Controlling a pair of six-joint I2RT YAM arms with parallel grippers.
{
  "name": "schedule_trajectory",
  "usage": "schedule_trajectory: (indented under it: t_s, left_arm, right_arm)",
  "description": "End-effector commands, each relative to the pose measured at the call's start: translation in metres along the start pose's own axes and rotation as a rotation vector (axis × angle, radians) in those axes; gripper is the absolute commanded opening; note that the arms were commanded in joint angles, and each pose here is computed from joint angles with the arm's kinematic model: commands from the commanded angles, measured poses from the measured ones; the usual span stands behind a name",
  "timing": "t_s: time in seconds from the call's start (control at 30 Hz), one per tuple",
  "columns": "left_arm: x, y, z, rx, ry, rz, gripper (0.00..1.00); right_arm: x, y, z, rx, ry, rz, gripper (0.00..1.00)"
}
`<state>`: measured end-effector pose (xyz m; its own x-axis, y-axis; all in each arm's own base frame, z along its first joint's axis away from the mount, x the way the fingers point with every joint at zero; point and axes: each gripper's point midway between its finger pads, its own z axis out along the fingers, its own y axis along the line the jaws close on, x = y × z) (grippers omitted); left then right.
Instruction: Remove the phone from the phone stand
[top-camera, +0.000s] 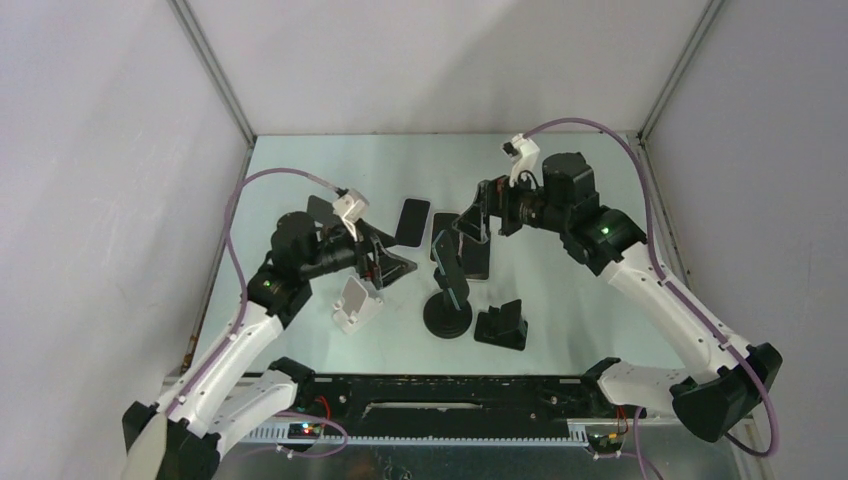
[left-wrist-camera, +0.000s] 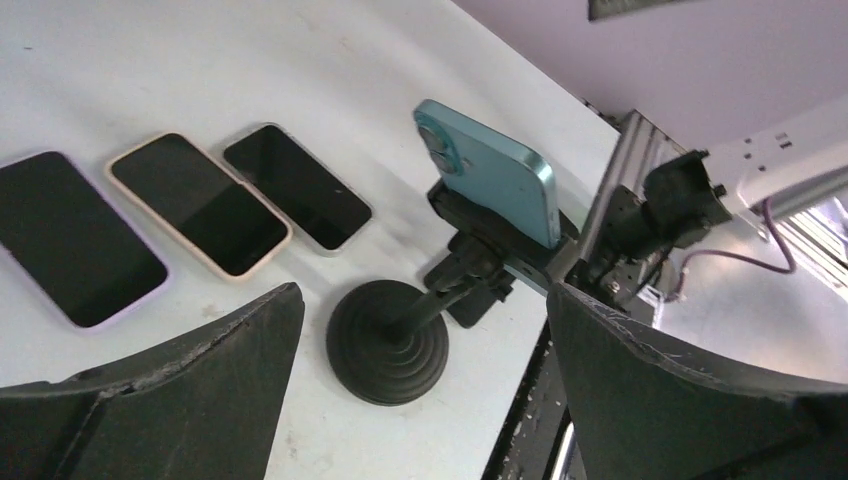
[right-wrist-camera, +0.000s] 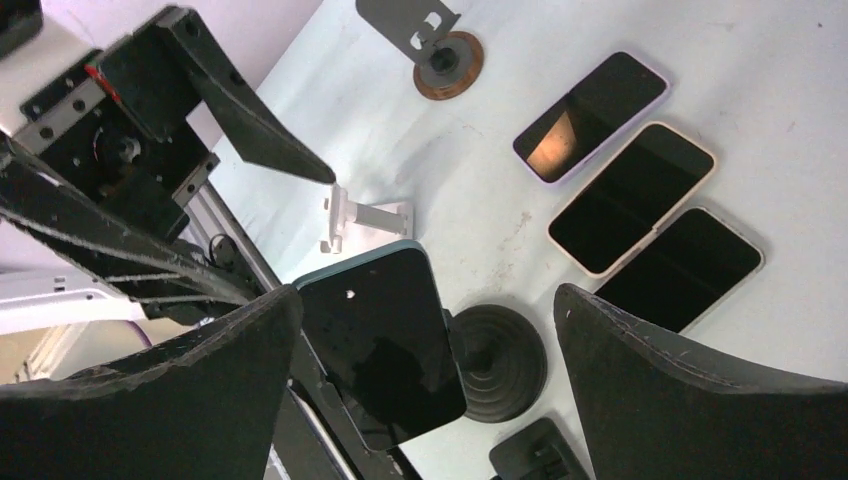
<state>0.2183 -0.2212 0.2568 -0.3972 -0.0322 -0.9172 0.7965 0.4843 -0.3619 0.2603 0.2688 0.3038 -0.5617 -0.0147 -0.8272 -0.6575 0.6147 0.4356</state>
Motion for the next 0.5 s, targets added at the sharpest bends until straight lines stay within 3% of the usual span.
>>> schedule_trajectory:
  t_s: [0.0, 0.3, 0.47]
  left_arm:
    - [-0.013, -0.029, 0.005, 0.152, -0.043, 0.037, 1.0]
    - [0.002, -0.022, -0.004, 0.071, -0.038, -0.011, 1.0]
    - [0.008, -0.006, -0.011, -0.043, -0.035, -0.039, 1.0]
  right_arm:
    - [-0.01, 0.006, -0.014, -0.026, -0.017, 0.045, 0.99]
    - [-0.001, -0.017, -0.013, -0.107, -0.019, 0.147, 0.99]
    - [0.008, -0.033, -0.002, 0.03, -0.011, 0.138, 0.99]
